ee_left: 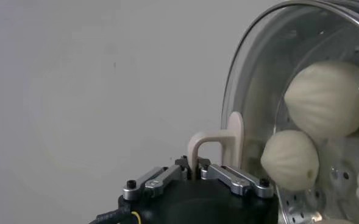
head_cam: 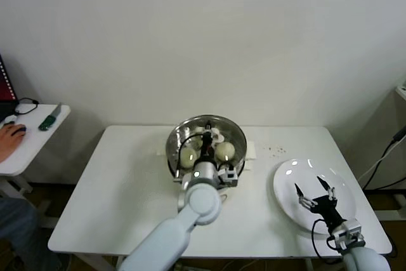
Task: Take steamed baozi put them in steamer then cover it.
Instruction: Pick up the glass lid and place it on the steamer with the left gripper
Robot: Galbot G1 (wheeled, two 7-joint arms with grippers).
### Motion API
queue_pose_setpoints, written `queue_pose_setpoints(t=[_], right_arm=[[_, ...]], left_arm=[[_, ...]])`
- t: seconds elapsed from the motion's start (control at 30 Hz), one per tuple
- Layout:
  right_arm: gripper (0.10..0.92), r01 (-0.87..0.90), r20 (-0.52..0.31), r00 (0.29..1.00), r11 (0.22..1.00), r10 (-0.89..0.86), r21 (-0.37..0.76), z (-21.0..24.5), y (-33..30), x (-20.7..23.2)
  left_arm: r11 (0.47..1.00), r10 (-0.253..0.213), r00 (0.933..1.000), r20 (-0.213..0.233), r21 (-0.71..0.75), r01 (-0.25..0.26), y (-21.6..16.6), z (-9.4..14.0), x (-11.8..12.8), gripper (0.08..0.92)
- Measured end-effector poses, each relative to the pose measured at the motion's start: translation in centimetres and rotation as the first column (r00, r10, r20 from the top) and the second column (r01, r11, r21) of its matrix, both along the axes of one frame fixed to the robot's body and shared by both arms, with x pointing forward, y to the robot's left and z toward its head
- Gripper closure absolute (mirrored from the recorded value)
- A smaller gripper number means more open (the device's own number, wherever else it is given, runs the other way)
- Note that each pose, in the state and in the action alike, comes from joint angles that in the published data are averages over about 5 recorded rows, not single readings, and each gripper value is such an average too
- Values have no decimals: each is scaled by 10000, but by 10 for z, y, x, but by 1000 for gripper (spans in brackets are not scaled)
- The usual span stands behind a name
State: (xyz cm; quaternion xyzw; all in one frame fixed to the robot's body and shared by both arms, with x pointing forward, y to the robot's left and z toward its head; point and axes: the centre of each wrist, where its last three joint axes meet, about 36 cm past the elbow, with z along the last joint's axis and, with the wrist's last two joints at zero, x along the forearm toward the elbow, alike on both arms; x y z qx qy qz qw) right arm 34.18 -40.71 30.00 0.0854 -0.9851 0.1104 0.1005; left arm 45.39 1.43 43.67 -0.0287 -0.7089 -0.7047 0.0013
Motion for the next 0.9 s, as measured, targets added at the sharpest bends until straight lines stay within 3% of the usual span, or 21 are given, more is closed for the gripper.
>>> queue_pose_setpoints(t=[0.9], right_arm=[[200, -205, -14, 9998, 9998, 205, -76, -3, 4, 0]], left_arm=[[9998, 46, 10000, 50, 200, -47, -2, -19, 5, 848]])
